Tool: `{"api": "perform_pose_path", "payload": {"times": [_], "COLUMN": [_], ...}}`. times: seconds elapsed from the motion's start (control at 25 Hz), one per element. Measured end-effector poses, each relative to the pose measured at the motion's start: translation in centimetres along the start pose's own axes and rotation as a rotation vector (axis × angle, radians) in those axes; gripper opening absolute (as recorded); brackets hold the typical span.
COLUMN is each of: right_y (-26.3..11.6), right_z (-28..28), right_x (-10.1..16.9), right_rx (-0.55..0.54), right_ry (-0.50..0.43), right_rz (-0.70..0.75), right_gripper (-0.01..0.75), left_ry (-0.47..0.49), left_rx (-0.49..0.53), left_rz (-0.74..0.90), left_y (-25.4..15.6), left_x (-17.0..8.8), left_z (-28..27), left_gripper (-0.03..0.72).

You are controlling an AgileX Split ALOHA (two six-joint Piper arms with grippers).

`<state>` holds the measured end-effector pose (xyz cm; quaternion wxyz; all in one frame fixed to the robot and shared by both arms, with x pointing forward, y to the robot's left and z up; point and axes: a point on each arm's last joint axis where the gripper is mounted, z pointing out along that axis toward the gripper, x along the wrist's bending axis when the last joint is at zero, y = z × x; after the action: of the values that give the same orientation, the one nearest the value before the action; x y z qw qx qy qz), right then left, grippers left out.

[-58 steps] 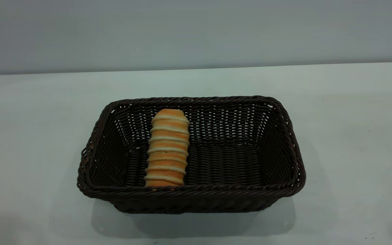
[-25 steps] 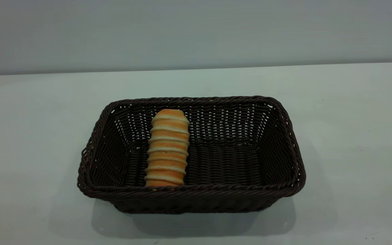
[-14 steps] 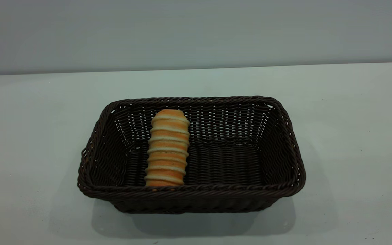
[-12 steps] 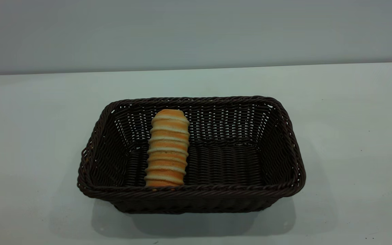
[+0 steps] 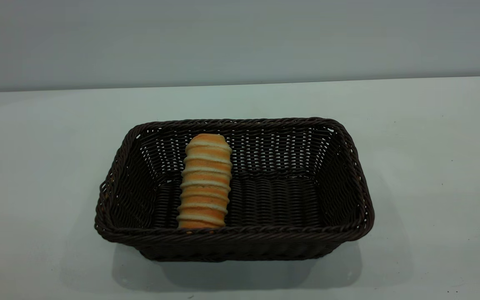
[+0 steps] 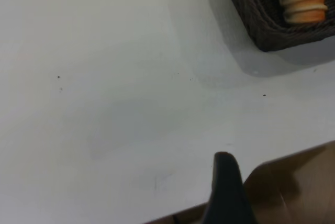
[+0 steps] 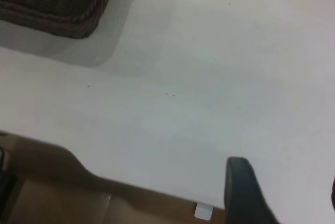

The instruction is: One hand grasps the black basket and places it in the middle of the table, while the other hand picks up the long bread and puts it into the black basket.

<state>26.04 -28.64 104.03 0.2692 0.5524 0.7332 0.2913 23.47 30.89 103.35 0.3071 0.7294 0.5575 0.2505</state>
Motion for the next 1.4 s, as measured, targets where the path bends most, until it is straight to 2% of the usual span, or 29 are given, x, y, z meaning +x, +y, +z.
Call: {"api": "perform_pose_path", "payload": {"times": [0.56,0.92,1.04,1.4], "right_y": [0.0,-1.4,-1.9,-2.0], "right_z": [0.0,-1.8,-2.2,-2.3], "right_x": [0.0,0.6,0.8,0.8], "right_rx": [-0.004,-0.153,-0.197,-0.194], "right_ry": [-0.001,-0.045,-0.054,-0.053], "right_rz": [-0.001,-0.014,-0.021,-0.021], "right_gripper": [0.417,0.417,0.417,0.417], "left_ry": [0.005,0.187,0.202,0.207], "left_rx": [-0.002,-0.071,-0.076,-0.076], "left_rz": [-0.004,-0.165,-0.178,-0.182], "left_y": [0.0,-0.8,-0.9,-0.9], "left_x": [0.0,-0.4,-0.4,-0.4], "left_z": [0.0,-0.8,-0.8,-0.8], "left_gripper": [0.553,0.553,0.553,0.553]}}
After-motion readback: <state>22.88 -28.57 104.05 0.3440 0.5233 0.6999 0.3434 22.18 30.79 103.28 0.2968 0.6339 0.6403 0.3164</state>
